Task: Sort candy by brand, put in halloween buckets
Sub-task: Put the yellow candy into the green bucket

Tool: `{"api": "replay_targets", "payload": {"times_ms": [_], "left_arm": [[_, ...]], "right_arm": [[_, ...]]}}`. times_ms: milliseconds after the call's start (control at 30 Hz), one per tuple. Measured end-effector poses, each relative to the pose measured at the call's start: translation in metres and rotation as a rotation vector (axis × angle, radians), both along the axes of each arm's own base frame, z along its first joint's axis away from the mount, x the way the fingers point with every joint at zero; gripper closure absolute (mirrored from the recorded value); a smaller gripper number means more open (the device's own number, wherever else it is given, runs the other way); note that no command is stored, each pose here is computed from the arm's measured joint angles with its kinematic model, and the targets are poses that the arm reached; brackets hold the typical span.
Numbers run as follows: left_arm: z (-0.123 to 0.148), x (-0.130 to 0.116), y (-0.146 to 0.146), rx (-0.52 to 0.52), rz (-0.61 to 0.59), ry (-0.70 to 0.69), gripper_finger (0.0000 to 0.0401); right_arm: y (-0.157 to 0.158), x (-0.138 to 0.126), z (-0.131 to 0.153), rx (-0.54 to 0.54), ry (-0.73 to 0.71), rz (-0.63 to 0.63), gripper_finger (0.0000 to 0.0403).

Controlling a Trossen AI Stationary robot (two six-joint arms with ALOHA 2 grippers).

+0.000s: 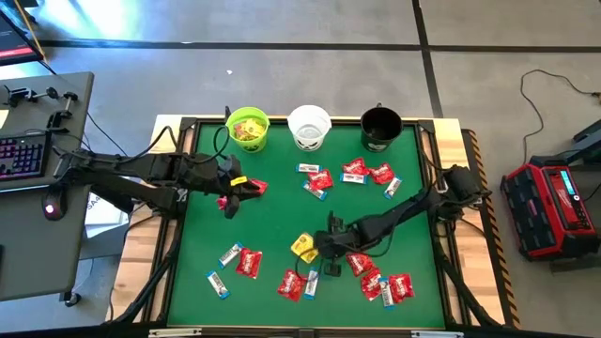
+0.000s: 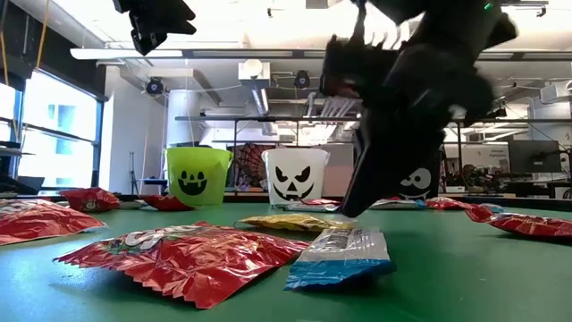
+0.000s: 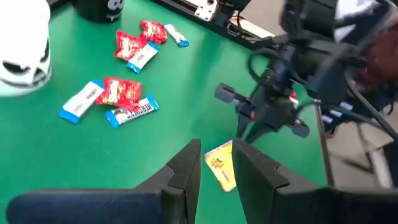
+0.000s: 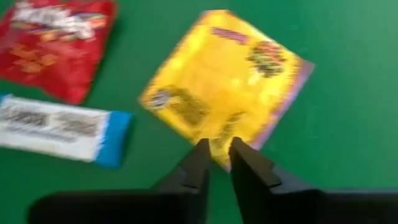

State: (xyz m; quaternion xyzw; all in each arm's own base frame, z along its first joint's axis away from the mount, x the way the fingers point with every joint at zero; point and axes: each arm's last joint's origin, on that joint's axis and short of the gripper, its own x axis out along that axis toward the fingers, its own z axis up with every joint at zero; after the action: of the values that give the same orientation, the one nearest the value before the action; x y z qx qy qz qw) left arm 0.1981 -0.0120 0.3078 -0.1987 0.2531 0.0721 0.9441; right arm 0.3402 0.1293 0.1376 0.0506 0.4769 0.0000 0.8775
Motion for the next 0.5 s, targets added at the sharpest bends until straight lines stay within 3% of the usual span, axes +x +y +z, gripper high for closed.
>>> {"api": "replay_targets", "payload": {"times_ms": [133, 233, 333, 500], "left_arm": [[-0.010, 0.010, -0.003, -0.132, 0.011, 0.055, 0.0337], [-0.025, 0.025, -0.005, -0.226, 0.019, 0.138, 0.0356], [-0.043, 0.039, -0.007, -0.280, 0.048, 0.228, 0.0378], [-0.073, 0.060, -0.010, -0.336, 0.059, 0.356, 0.0399]], "right_arm": [[0.015, -0.002, 0.005, -0.014, -0.023, 0.018, 0.0289], [0.023, -0.005, 0.007, -0.040, -0.042, 0.010, 0.0281], [0.026, -0.007, 0.006, -0.056, -0.032, 0.020, 0.0303], [0.025, -0.007, 0.006, -0.077, -0.031, 0.049, 0.0387]]}}
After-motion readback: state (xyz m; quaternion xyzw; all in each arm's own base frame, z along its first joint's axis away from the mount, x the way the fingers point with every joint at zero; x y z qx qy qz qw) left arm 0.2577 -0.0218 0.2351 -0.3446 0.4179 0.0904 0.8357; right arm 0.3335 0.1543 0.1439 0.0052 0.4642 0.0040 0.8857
